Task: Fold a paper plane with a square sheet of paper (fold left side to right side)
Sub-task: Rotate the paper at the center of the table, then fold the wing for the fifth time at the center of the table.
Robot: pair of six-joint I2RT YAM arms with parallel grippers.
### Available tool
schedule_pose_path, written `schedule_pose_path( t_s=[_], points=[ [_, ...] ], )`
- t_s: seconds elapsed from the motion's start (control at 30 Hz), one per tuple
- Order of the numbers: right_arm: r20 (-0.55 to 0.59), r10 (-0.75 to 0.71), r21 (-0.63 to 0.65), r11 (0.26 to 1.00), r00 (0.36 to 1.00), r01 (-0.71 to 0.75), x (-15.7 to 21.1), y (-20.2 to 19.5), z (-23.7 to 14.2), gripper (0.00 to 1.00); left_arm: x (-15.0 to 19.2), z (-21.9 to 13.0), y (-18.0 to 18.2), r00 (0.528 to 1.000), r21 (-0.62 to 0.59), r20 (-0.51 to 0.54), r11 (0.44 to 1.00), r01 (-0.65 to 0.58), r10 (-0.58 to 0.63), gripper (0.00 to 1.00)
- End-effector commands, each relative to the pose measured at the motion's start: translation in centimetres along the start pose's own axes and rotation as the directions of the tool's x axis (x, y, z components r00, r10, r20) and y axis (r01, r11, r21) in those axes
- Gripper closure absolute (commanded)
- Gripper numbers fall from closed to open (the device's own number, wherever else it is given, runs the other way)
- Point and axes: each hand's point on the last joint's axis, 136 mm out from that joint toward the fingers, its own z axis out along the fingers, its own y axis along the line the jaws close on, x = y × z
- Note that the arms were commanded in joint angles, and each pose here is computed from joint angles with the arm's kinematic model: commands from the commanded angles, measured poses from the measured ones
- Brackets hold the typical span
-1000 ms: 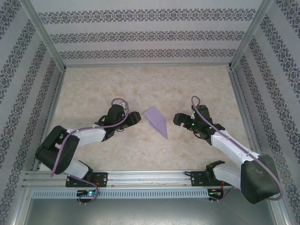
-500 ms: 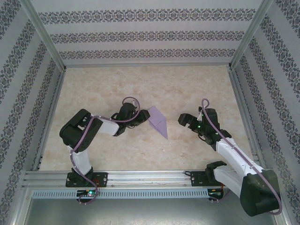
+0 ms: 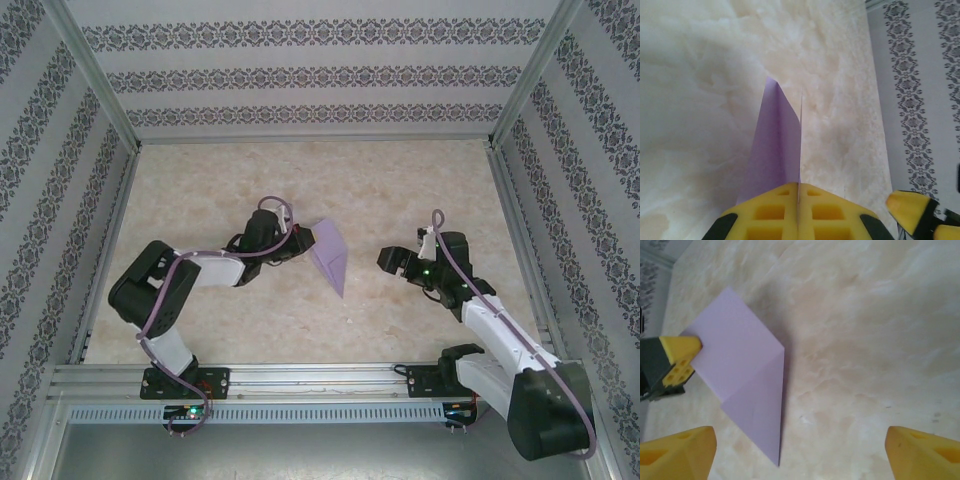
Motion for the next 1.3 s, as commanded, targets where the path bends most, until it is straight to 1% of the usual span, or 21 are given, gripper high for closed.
schedule_pose_path(
  t_s=[0.0, 0.07, 0.13, 0.2, 0.27, 0.43, 0.53, 0.63, 0.83, 0.97, 1.13, 1.2, 1.27],
  points=[
    [-0.050, -0.096, -0.185, 0.979, 0.994, 0.085, -0.4, 3.7, 0.3, 0.15, 1.5, -1.3, -0.4, 0.986, 0.036, -0.121, 0.994, -0.108, 0.111, 0.96],
    [-0.082, -0.120, -0.226, 0.969, 0.989, 0.099, -0.1, 4.5, 0.9, 0.14, 2.2, -1.9, -0.9, 0.972, 0.075, -0.177, 0.987, -0.142, 0.153, 0.96],
    [-0.125, -0.164, -0.264, 0.956, 0.979, 0.126, 0.6, 5.3, 1.9, 0.12, 2.7, -2.5, -1.5, 0.957, 0.126, -0.219, 0.978, -0.167, 0.192, 0.96],
    [-0.166, -0.207, -0.285, 0.946, 0.964, 0.154, 1.4, 5.8, 3.0, 0.08, 3.2, -2.9, -1.9, 0.945, 0.160, -0.244, 0.970, -0.184, 0.219, 0.96],
    [-0.204, -0.231, -0.311, 0.937, 0.951, 0.161, 1.9, 6.1, 4.1, 0.07, 3.6, -3.3, -2.2, 0.930, 0.189, -0.269, 0.961, -0.204, 0.250, 0.96],
    [-0.231, -0.260, -0.384, 0.910, 0.938, 0.158, 2.2, 6.6, 6.1, 0.06, 4.3, -3.7, -2.8, 0.905, 0.244, -0.294, 0.939, -0.241, 0.308, 0.96],
    [-0.264, -0.283, -0.442, 0.885, 0.922, 0.145, 2.9, 7.1, 7.3, 0.07, 4.4, -3.6, -3.1, 0.903, 0.267, -0.296, 0.935, -0.234, 0.311, 0.97],
    [-0.281, -0.293, -0.499, 0.858, 0.914, 0.122, 3.6, 7.5, 8.2, 0.10, 4.4, -3.4, -3.1, 0.905, 0.273, -0.298, 0.936, -0.223, 0.303, 0.98],
    [-0.322, -0.303, -0.550, 0.831, 0.897, 0.083, 5.0, 8.0, 9.8, 0.15, 4.5, -3.2, -2.8, 0.905, 0.265, -0.305, 0.939, -0.219, 0.297, 0.98],
    [-0.318, -0.298, -0.557, 0.827, 0.900, 0.077, 5.0, 8.2, 9.6, 0.21, 4.7, -3.1, -1.8, 0.902, 0.214, -0.323, 0.951, -0.225, 0.286, 0.98],
    [-0.318, -0.295, -0.580, 0.812, 0.901, 0.061, 4.7, 8.7, 9.2, 0.33, 4.7, -3.0, -1.3, 0.904, 0.195, -0.325, 0.955, -0.225, 0.279, 0.98],
    [-0.311, -0.289, -0.577, 0.815, 0.905, 0.062, 4.3, 8.7, 9.1, 0.39, 4.6, -2.9, -1.0, 0.905, 0.180, -0.325, 0.957, -0.227, 0.276, 0.98],
    [-0.299, -0.281, -0.568, 0.821, 0.912, 0.066, 3.8, 8.4, 9.1, 0.43, 4.8, -2.9, -0.7, 0.903, 0.171, -0.331, 0.959, -0.226, 0.272, 0.98]
  ],
)
